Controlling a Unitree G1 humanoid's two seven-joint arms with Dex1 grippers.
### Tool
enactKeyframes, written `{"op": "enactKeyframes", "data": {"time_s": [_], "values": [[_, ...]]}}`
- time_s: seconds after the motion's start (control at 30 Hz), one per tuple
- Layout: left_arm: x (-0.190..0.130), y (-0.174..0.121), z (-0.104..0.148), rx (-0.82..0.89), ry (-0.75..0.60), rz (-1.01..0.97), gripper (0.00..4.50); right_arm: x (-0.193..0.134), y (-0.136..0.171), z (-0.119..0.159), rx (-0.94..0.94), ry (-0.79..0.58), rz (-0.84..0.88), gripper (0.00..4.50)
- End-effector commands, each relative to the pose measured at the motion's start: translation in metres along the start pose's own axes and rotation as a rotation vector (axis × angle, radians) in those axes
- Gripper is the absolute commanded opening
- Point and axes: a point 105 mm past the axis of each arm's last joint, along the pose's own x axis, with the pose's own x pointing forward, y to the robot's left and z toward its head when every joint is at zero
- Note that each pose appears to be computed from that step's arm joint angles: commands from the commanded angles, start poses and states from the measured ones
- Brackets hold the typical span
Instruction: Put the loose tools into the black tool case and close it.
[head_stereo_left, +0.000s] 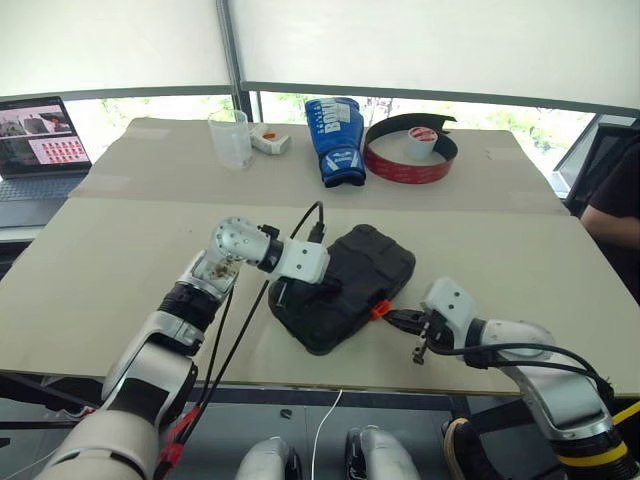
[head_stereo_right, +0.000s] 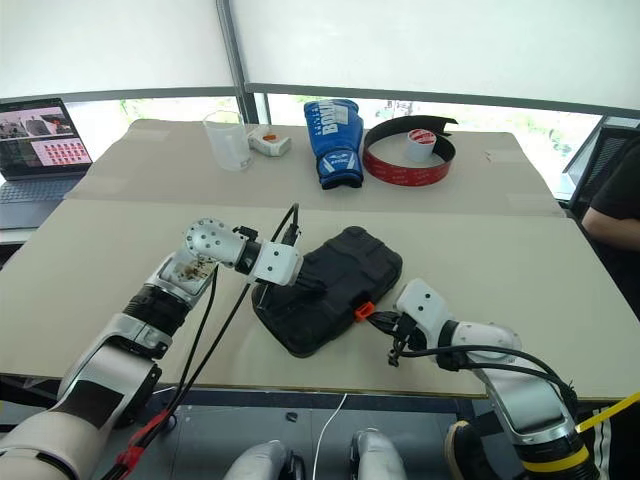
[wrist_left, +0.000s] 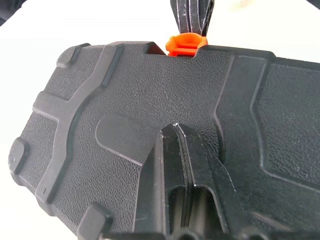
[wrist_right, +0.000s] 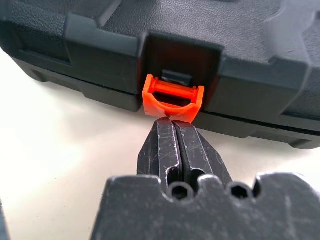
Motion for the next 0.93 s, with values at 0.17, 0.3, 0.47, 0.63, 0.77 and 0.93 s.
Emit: {"op": "enactKeyframes", "data": {"time_s": [0.17,0.3,0.47,0.63,0.77,0.93], "values": [[0.017,-0.035,-0.030,-0.150,0.072,-0.115,0.02,-0.007,-0.006,0.031,-0.096,-0.095,-0.020,0.00],[-0.002,-0.024,-0.029,-0.296,0.011,-0.013,0.26,-0.025,-0.008,0.030,-0.046,-0.081,-0.004,0.29],[-0.062,-0.026,-0.033,-0.504,-0.033,0.119,1.74,-0.068,-0.004,0.031,-0.036,-0.033,0.131,1.80],[-0.138,-0.062,-0.023,-0.731,-0.026,0.181,3.53,-0.114,-0.019,0.030,0.008,0.056,0.213,3.46],[-0.190,-0.083,-0.017,-0.842,0.037,0.332,4.50,-0.133,-0.036,0.033,0.008,0.078,0.224,4.49],[-0.217,-0.094,-0.009,-0.913,0.001,0.504,4.50,-0.135,-0.057,0.048,0.041,-0.022,0.191,4.49]]}}
